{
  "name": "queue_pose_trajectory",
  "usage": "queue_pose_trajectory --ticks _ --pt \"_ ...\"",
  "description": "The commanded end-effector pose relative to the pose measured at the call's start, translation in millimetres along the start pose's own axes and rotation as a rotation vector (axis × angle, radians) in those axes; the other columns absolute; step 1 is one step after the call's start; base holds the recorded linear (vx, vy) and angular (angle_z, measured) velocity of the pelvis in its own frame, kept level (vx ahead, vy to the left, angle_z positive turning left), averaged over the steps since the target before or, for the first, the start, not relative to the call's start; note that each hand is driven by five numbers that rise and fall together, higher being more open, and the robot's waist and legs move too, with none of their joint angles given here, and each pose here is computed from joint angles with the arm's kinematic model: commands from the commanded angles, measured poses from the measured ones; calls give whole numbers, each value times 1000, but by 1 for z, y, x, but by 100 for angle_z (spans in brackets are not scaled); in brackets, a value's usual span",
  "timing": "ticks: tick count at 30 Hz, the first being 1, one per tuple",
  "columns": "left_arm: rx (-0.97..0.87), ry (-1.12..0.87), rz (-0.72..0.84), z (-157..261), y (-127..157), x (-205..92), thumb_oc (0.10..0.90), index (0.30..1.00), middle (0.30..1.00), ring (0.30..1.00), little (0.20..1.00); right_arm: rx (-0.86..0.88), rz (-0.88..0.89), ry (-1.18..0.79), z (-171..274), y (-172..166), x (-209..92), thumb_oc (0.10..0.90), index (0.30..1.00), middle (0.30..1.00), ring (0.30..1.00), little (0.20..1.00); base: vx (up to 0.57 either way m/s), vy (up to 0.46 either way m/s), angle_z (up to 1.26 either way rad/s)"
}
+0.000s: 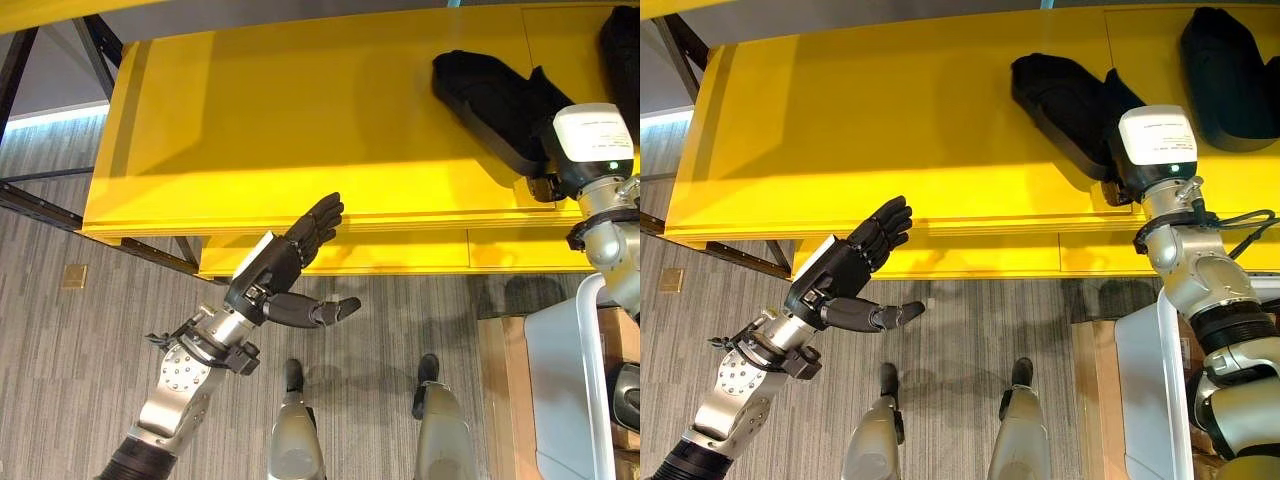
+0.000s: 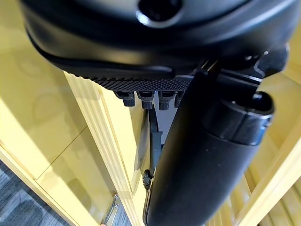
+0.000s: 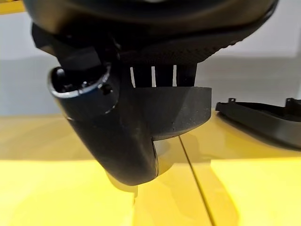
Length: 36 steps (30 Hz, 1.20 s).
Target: Move parts from the plastic box to the shelf.
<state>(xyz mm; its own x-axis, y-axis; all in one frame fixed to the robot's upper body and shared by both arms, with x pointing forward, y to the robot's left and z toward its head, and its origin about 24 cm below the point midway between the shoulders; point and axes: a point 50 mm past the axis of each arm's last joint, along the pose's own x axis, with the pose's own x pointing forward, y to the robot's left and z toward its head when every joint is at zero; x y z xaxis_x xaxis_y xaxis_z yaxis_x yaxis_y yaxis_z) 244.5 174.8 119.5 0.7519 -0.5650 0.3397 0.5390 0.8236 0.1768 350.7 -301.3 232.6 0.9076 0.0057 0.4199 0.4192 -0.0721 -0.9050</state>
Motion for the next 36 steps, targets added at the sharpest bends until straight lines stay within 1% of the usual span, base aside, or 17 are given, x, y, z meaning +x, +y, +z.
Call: queue_pose_trajectory --ticks 1,7,13,18,19,21,22,24,25,27,28,29,30,32,36 --pt "58 -234 -82 44 -5 11 900 1000 1000 1000 1000 62 -312 -47 15 -81 35 400 300 300 300 300 0 0 0" --pt "59 -234 -79 45 -4 13 900 1000 1000 1000 1000 87 -290 -64 30 -83 45 400 300 300 300 300 16 8 2" --pt "59 -233 -80 45 -4 15 900 1000 1000 1000 1000 111 -251 -107 50 -77 52 400 300 300 300 300 6 3 1" --pt "63 -226 -79 45 -4 17 900 1000 1000 1000 1000 187 -202 -21 54 -69 57 400 300 300 300 300 32 15 9" --pt "61 -230 -74 45 -4 18 900 1000 1000 1000 1000 265 -191 48 54 -59 58 400 300 300 300 300 46 49 7" --pt "57 -233 -66 46 -4 19 900 1000 1000 1000 1000 356 -177 149 51 -50 59 400 300 300 300 300 52 55 1" --pt "58 -234 -65 46 -5 19 900 1000 1000 1000 1000 371 -174 166 51 -49 59 400 300 300 300 300 39 47 0" --pt "54 -237 -60 46 -4 21 900 1000 1000 1000 1000 468 -167 290 45 -38 58 400 300 300 300 300 29 52 1" --pt "53 -239 -58 47 -4 21 900 1000 1000 1000 1000 480 -167 309 44 -35 58 400 300 300 300 300 25 66 -1" --pt "48 -245 -56 47 -6 23 900 1000 1000 1000 1000 566 -189 392 42 -27 56 400 300 300 300 300 24 55 -1" --pt "47 -245 -55 47 -6 23 900 1000 1000 1000 1000 581 -191 401 41 -26 56 400 300 300 300 300 28 48 1" --pt "46 -249 -48 48 -6 24 900 1000 1000 1000 1000 653 -221 440 42 -23 55 400 300 300 300 300 21 38 1" --pt "47 -249 -47 48 -6 24 900 1000 1000 1000 1000 662 -223 442 42 -22 55 400 300 300 300 300 23 53 1" --pt "42 -254 -31 49 -6 26 900 1000 1000 1000 1000 794 -219 486 44 -11 51 400 300 300 300 300 24 56 1" --pt "44 -254 -22 49 -7 27 900 1000 1000 1000 1000 878 -215 522 49 5 43 400 300 300 300 300 26 29 -2"
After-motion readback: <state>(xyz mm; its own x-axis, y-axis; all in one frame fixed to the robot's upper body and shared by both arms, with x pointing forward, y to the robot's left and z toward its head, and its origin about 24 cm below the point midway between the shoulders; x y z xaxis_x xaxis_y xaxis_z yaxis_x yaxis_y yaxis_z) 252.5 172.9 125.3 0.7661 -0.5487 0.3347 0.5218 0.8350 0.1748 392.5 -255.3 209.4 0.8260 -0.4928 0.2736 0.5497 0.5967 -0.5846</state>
